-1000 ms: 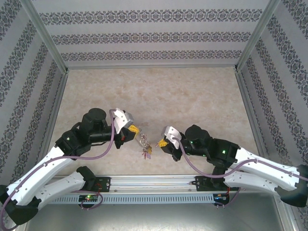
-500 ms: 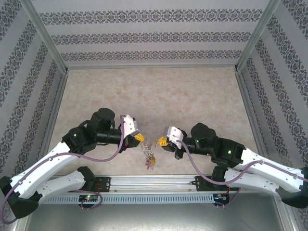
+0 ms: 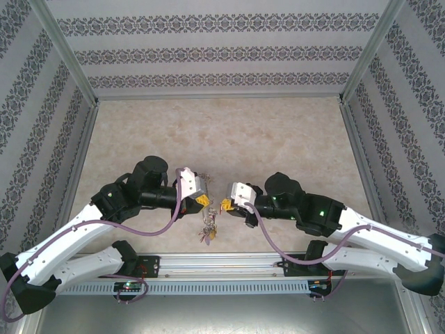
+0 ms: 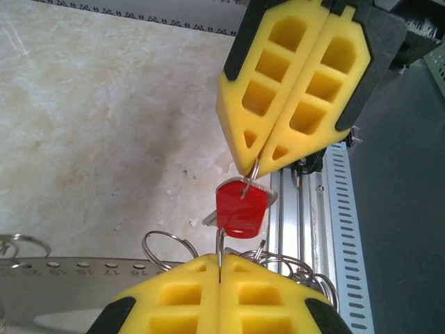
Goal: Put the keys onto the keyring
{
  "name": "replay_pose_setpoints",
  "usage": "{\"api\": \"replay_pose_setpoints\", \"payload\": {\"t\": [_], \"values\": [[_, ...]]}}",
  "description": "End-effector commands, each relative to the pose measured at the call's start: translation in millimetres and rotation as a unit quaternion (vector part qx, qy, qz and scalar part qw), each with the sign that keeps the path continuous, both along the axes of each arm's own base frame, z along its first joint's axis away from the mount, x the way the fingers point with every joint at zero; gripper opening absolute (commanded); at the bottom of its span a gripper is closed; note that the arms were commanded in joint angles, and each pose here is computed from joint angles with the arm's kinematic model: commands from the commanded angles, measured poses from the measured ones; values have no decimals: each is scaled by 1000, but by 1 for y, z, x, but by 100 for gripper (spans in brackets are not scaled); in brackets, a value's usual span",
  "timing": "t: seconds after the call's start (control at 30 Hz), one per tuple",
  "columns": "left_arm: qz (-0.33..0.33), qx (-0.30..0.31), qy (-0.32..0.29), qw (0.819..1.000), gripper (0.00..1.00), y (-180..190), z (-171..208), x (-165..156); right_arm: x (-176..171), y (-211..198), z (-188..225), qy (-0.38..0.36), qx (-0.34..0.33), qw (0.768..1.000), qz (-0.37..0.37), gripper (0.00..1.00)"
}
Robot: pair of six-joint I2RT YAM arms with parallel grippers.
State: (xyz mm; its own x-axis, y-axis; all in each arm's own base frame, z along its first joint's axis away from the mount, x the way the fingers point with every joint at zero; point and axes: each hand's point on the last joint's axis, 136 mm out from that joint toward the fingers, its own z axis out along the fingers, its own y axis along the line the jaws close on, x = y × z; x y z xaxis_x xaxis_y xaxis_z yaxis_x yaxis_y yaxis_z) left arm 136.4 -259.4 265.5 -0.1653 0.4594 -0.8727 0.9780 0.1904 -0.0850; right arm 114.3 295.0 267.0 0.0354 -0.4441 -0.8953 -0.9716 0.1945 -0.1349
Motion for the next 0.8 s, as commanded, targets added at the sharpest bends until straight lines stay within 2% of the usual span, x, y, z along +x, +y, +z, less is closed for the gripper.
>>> {"api": "replay_pose_setpoints", "payload": {"t": [0.0,0.77], "values": [[-28,-24,-23,999,0,-5,21,-7,-8,7,19,-16,17,999,30,0],[-36,-29,-19,999,0,-6,21,-11,-3,21,25,-19,39,999,31,0]]}}
